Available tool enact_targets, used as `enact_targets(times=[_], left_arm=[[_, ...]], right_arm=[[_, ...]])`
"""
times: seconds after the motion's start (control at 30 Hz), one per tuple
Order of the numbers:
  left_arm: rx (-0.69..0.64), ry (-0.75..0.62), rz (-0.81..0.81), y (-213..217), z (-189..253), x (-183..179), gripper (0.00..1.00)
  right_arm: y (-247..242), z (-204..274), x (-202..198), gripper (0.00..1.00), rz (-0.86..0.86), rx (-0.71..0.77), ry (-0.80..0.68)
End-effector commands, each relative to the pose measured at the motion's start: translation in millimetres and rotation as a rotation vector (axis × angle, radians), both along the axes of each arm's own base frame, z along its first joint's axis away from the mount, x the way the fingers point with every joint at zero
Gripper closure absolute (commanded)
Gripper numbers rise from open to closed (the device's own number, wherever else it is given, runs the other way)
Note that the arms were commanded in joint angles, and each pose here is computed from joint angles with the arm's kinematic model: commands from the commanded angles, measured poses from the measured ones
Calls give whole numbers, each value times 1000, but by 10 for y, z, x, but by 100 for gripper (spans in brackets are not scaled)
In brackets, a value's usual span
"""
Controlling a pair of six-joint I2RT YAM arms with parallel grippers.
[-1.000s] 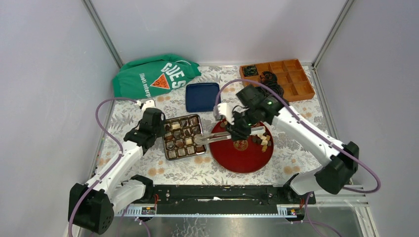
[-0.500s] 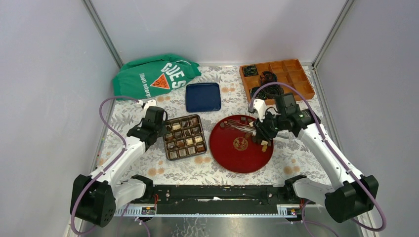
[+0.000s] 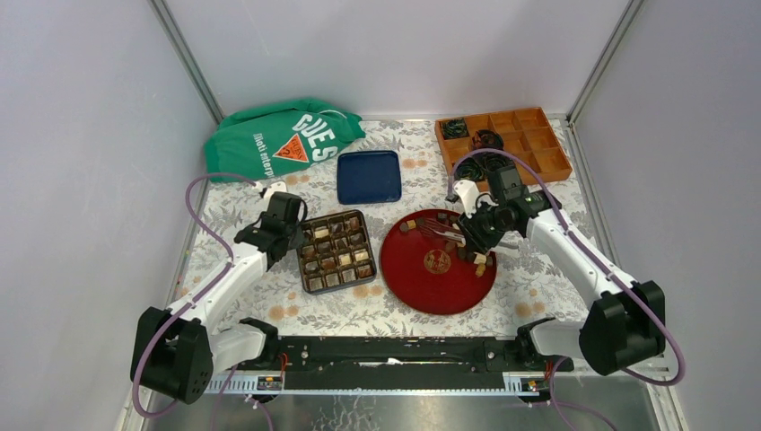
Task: Pack the chocolate
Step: Pick up the fake chocolate from the plate.
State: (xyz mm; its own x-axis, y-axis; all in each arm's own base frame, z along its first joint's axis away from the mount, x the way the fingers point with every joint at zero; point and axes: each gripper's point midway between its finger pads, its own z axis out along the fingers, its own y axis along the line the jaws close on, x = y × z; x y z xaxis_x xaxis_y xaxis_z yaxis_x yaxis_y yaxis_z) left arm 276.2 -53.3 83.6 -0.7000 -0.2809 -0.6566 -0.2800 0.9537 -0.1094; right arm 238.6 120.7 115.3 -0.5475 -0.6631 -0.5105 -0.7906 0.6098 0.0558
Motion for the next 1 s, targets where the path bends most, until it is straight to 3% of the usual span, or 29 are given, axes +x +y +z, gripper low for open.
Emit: enact_targets(times=[0.0, 0.67, 0.97], left_arm=[[-29, -84, 19, -48, 253, 161, 86], [-20, -140, 42, 16, 400, 161, 71], [-40, -270, 62, 71, 708, 160, 44]], right_arm=[[72, 173, 272, 59, -30, 23, -60], [112, 91, 470, 55, -73, -1, -11], [181, 75, 468, 54, -66, 16, 20]])
